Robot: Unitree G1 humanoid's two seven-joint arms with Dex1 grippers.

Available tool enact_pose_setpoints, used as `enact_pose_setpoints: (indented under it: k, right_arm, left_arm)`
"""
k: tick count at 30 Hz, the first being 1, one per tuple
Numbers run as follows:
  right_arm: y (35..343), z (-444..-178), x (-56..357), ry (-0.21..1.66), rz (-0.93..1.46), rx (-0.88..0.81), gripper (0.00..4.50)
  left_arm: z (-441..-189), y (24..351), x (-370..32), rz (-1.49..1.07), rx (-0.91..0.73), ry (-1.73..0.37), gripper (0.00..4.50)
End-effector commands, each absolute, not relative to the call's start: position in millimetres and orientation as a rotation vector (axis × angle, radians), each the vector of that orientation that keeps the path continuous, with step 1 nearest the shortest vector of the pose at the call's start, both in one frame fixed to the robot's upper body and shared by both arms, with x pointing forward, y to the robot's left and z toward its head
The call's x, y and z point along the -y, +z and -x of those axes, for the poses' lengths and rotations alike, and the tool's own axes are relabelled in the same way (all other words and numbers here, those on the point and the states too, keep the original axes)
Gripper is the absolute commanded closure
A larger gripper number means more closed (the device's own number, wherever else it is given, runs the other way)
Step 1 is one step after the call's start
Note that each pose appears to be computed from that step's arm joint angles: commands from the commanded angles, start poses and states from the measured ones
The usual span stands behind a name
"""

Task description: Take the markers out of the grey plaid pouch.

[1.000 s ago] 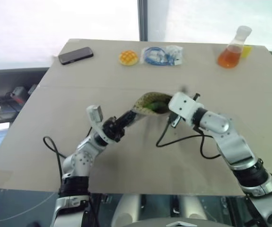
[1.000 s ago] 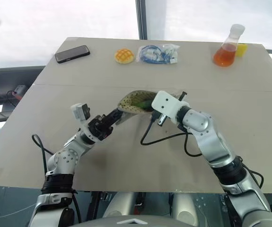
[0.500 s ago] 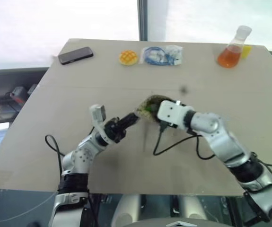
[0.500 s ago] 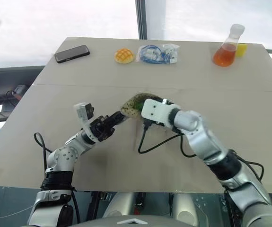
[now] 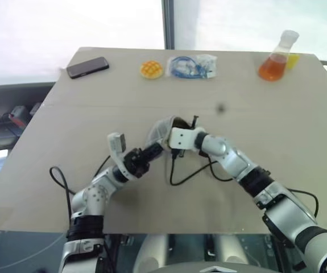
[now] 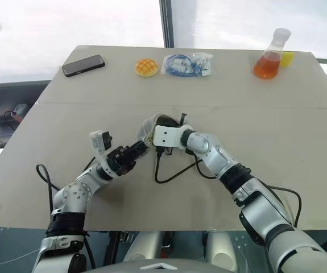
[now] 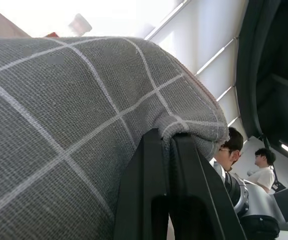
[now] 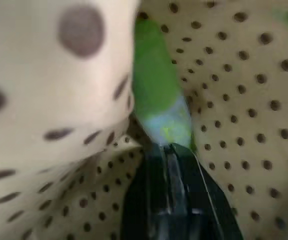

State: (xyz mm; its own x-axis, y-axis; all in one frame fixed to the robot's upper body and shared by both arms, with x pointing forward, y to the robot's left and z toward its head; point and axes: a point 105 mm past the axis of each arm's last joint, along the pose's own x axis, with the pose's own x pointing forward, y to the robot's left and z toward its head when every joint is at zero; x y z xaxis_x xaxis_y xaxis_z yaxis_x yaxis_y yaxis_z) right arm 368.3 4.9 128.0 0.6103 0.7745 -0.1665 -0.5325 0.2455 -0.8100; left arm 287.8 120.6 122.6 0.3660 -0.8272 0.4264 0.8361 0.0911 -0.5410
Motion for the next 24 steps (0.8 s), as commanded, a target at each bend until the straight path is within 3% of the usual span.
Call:
enact_pose_setpoints:
  k: [1, 6, 11, 17, 21, 24]
  right_arm:
    - [166, -363, 28, 0.829, 0.947, 0.332, 4.48]
    - [196, -328, 58, 0.857, 0.829, 0.282, 4.48]
    - [204, -314, 74, 0.847, 0.806, 0.224, 4.48]
    - [203, -302, 85, 0.833, 0.798, 0.156, 4.48]
    - [223, -289, 98, 0.831, 0.822, 0.129, 4.48]
    - [223, -273, 102, 0.912, 0.860, 0.031, 4.48]
  left_arm:
    - [-287, 138, -118, 0.744, 0.091, -1.290, 4.50]
    - [-302, 139, -129, 0.720, 0.117, -1.235, 4.50]
    - [-306, 142, -128, 0.765, 0.107, -1.274, 4.50]
    - [-294, 154, -108, 0.871, 0.058, -1.436, 4.50]
    - [-282, 173, -92, 1.001, 0.021, -1.586, 4.50]
    - [-281, 171, -91, 0.991, -0.028, -1.604, 4.50]
